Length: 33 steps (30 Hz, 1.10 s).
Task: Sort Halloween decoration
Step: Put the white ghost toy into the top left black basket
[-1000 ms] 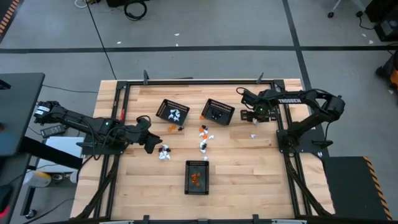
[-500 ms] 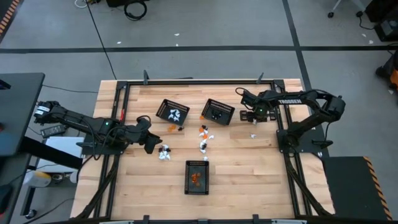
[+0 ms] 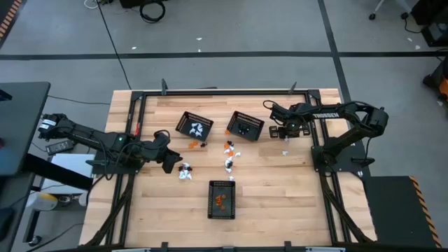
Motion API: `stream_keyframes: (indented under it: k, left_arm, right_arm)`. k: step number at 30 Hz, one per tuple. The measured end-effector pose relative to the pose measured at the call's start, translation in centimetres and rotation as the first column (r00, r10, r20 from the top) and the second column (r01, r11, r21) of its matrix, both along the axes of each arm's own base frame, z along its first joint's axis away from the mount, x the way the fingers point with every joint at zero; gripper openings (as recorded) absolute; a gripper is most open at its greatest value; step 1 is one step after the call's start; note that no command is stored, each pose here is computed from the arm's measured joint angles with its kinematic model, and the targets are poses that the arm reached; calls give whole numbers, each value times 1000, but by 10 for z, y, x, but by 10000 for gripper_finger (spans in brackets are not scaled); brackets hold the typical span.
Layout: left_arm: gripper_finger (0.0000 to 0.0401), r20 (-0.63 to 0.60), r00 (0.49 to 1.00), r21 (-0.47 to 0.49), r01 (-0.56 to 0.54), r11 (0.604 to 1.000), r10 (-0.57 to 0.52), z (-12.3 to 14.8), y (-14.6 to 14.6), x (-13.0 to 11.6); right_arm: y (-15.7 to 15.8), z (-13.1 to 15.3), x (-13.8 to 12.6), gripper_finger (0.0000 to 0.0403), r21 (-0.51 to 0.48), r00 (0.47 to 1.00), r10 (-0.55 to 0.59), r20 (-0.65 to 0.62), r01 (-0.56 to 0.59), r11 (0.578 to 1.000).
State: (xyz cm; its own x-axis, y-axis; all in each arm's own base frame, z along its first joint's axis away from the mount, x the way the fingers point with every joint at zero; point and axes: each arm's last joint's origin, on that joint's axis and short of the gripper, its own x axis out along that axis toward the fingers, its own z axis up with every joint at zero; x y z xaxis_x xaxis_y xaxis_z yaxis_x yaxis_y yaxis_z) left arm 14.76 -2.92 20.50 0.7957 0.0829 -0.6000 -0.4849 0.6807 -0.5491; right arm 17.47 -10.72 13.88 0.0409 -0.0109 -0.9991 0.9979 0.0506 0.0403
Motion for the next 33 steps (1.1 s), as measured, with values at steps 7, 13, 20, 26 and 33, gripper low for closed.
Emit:
stream_keyframes:
  k: [7, 13, 20, 26, 33]
  left_arm:
    - [142, 0, 1000, 0, 0, 1000, 0, 0, 0, 0]
    - [142, 0, 1000, 0, 0, 1000, 0, 0, 0, 0]
    - [142, 0, 1000, 0, 0, 1000, 0, 0, 0, 0]
    - [142, 0, 1000, 0, 0, 1000, 0, 0, 0, 0]
    - [142, 0, 1000, 0, 0, 1000, 0, 0, 0, 0]
  right_arm:
    - [2, 0, 0, 127, 51, 1000, 8, 16, -9, 999]
    - [3, 0, 0, 123, 60, 1000, 17, 23, -18, 998]
    - [3, 0, 0, 94, 60, 999, 40, 26, -41, 997]
    - [3, 0, 0, 63, 60, 998, 59, 28, -61, 996]
    - [3, 0, 1, 61, 59, 997, 69, 30, -70, 996]
